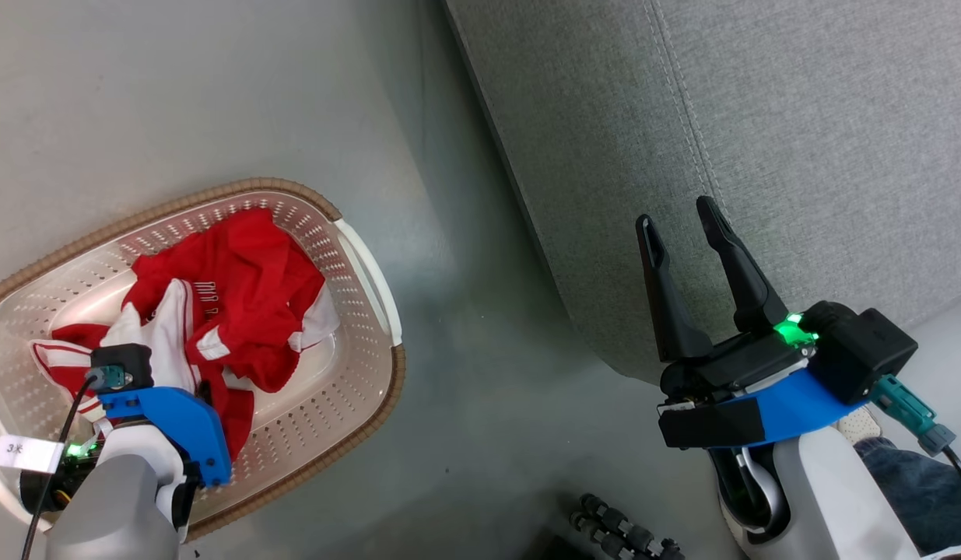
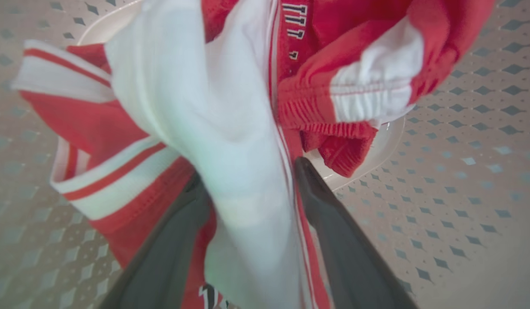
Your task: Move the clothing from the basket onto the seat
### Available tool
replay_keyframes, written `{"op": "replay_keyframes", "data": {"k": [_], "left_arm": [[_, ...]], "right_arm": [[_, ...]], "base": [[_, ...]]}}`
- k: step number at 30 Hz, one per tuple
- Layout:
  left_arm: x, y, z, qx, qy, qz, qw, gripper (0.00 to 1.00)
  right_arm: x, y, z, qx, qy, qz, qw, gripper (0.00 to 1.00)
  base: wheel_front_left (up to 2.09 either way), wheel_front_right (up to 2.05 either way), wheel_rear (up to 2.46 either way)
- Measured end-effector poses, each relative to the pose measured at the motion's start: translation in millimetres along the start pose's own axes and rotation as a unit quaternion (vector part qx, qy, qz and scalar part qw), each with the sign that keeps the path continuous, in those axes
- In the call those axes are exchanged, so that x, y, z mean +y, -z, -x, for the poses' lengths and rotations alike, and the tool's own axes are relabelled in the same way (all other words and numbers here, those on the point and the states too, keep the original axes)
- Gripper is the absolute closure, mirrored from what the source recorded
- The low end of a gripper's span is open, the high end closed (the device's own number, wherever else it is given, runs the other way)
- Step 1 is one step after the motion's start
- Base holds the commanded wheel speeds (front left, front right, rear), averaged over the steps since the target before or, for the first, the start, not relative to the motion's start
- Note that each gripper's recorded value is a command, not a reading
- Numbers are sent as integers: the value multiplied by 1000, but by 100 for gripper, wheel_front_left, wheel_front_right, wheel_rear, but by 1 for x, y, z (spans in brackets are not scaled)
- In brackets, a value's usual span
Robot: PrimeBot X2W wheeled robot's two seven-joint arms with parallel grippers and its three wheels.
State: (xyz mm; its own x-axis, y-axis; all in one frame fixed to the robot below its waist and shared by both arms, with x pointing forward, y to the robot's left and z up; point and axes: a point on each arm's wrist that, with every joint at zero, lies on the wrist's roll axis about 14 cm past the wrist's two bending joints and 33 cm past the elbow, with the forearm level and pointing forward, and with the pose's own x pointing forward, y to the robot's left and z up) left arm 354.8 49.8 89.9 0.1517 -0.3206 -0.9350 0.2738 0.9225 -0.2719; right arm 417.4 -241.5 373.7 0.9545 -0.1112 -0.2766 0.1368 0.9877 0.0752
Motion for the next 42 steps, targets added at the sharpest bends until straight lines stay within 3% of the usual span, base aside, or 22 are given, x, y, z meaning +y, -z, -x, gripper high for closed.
{"op": "replay_keyframes", "data": {"k": [1, 2, 26, 42], "left_arm": [[2, 2, -1, 6, -4, 1, 1000, 62], [2, 2, -2, 9, -6, 1, 1000, 100], [-10, -12, 16, -14, 15, 6, 1000, 100], [-62, -65, 123, -158, 62, 38, 985, 100]], "right_arm": [[0, 1, -1, 1, -1, 0, 1000, 0], [1, 1, -2, 1, -2, -1, 1000, 0], [12, -9, -7, -16, -20, -10, 1000, 0], [67, -49, 7, -72, -99, -2, 992, 0]], "base": [[0, 0, 0], [0, 0, 0], [0, 0, 0], [0, 0, 0]]}}
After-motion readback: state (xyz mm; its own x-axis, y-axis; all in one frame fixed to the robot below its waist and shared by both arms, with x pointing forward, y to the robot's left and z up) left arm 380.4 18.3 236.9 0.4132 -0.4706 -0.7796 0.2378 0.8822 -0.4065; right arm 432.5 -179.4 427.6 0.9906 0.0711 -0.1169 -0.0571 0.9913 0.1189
